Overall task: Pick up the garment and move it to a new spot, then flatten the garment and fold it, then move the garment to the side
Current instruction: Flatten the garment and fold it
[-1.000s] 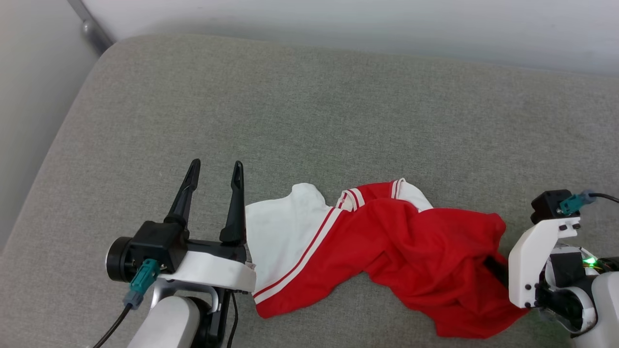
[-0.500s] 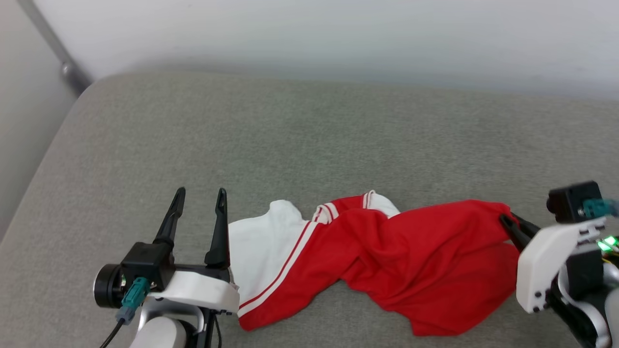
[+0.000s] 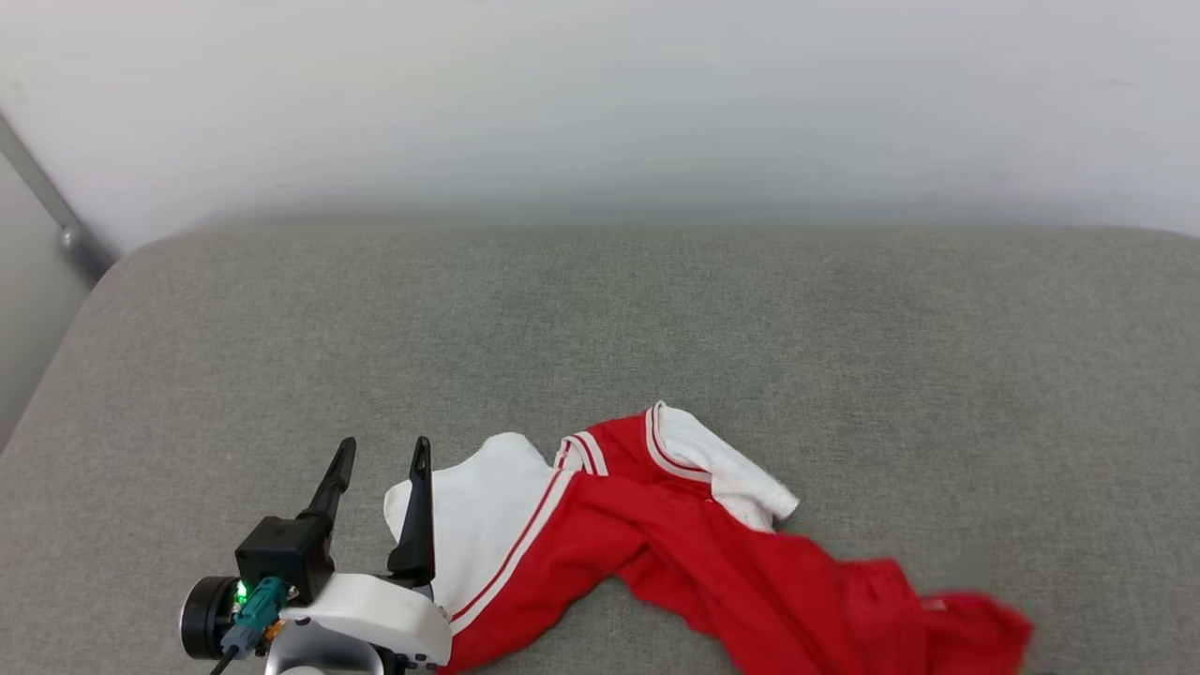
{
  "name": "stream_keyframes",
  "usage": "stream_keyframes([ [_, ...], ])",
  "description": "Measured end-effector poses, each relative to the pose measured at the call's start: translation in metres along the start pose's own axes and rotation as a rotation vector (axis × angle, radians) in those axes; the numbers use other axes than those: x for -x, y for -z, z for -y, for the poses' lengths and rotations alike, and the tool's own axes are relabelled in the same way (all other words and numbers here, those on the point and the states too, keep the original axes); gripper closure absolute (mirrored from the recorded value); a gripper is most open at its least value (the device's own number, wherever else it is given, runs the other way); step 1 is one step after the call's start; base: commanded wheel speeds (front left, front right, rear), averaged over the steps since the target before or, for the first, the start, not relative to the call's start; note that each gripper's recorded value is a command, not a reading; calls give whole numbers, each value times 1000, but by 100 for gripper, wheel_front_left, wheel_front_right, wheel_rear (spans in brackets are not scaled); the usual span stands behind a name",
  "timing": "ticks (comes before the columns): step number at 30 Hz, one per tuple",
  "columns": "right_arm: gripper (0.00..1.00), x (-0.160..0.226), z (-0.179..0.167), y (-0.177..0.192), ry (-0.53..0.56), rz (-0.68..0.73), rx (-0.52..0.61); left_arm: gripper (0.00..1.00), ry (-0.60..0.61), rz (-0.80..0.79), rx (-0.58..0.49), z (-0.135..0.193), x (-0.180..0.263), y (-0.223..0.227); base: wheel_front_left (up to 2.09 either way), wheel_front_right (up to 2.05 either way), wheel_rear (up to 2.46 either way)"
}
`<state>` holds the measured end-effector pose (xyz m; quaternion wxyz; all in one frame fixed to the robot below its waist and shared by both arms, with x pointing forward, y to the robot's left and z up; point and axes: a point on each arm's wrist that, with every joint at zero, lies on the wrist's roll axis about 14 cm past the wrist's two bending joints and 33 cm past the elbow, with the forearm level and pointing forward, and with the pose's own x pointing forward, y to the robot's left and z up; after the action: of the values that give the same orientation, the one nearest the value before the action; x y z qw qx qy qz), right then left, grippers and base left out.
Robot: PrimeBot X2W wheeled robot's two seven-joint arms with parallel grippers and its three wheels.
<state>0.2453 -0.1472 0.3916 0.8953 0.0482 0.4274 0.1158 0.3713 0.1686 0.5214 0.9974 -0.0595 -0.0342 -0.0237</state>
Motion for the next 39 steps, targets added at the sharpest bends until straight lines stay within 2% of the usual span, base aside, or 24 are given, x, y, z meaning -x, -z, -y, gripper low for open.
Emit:
stream_keyframes([
  [1,100,-2,2,12,9,-28,-5,0,-1,-1,2,0,1,0,0,0,0],
  [2,87,-5,3,20,7,-35,-41,0,-2,-8,3,-1,2,1,0,0,0],
  [3,34,-8,4,26,11,-40,-54,0,-3,-13,2,-1,3,2,0,0,0],
  [4,0,-10,4,29,15,-35,-48,0,-4,-14,2,-2,4,3,0,0,0],
  [9,0,-12,11,-16,27,208,-90,0,-11,-20,2,-3,7,4,0,0,0],
  [10,0,-2,13,-51,32,365,-93,0,-16,-18,3,-5,8,3,0,0,0],
  [12,0,5,18,-75,38,465,-101,0,-21,-18,5,-5,8,3,0,0,0],
  [17,0,2,35,-112,60,535,-106,0,-31,-16,9,-7,5,4,0,0,0],
  [22,0,-34,35,-130,21,391,-57,0,-22,4,15,-4,-6,0,0,0,0],
  [31,0,-96,-12,-168,-148,139,95,0,-60,-10,27,-13,-20,12,0,0,0],
  [38,0,-139,-23,-139,-190,-125,157,0,-89,-57,35,-21,-27,31,0,0,0],
  [39,14,-143,-24,-136,-197,-154,152,0,-94,-64,37,-22,-27,34,0,0,0],
])
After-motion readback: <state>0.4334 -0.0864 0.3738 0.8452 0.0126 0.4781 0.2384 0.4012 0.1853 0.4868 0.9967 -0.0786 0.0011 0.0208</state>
